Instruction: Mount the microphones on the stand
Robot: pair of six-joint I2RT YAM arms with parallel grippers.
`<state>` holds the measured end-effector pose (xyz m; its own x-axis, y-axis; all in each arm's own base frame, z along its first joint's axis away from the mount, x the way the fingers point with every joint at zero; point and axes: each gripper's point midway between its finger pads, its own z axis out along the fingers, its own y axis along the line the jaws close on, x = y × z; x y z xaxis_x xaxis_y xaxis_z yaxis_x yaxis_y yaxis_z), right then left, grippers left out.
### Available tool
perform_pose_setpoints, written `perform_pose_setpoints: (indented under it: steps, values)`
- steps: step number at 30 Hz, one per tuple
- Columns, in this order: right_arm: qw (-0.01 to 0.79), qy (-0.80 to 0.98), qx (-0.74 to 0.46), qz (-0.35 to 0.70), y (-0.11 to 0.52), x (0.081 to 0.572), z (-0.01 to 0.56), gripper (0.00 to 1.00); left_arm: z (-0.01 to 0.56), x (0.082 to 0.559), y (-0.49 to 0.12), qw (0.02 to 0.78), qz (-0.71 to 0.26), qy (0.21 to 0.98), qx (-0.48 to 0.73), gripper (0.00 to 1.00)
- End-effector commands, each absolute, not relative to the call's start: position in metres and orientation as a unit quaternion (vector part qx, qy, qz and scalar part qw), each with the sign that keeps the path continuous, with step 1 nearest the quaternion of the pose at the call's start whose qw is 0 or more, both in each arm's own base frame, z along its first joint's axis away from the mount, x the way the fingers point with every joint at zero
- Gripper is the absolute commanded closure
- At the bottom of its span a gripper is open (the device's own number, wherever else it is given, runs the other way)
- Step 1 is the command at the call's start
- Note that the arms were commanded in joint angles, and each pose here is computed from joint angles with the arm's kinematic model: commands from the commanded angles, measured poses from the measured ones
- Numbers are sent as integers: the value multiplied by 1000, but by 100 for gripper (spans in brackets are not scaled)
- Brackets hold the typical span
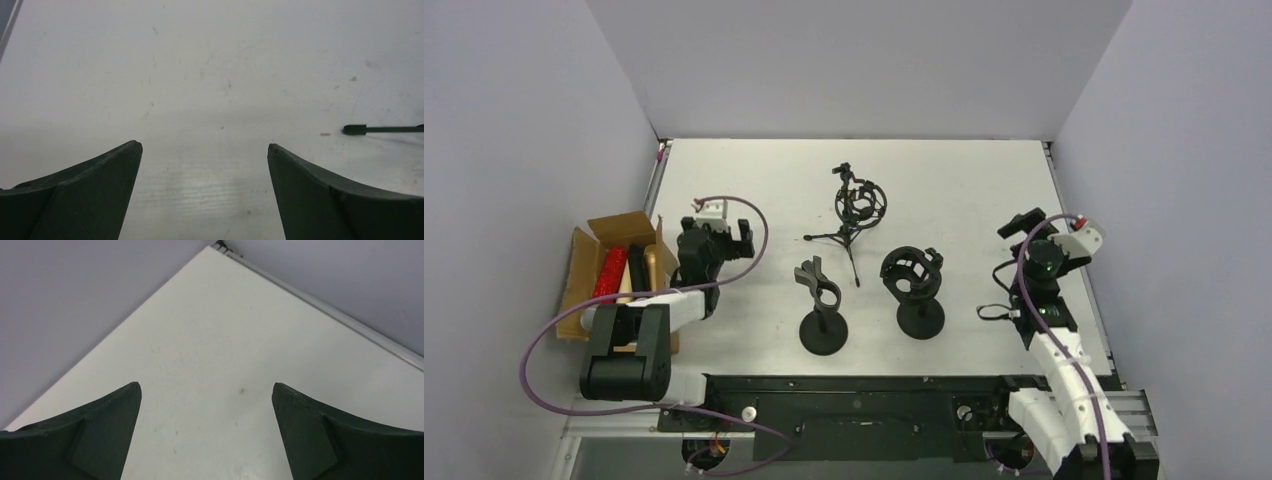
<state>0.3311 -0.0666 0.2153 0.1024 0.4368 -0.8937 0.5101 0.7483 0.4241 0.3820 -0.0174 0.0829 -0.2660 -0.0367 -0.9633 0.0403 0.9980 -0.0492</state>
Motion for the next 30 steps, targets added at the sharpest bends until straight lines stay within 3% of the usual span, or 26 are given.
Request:
perform_pose_setpoints:
  steps: [1, 4, 10, 17, 22, 30]
  values:
    - [619, 715, 324, 32, -31, 292, 181, 0, 144, 406, -36, 608, -72, 789, 50, 4]
    - [618, 730, 288, 38, -12, 269, 177, 0, 164, 400, -59, 600, -123, 784, 102, 4]
    - [605, 756, 242, 59, 18, 240, 164, 0, 171, 356, -88, 499, -202, 822, 185, 4]
    - [594, 777, 180, 104, 68, 226, 163, 0, 217, 287, -91, 535, -235, 766, 268, 4]
    - [600, 775, 149, 129, 98, 210, 168, 2, 218, 236, -118, 497, -316, 740, 326, 4]
    - [616, 773, 84, 128, 133, 192, 170, 3, 200, 199, -139, 492, -382, 702, 346, 4]
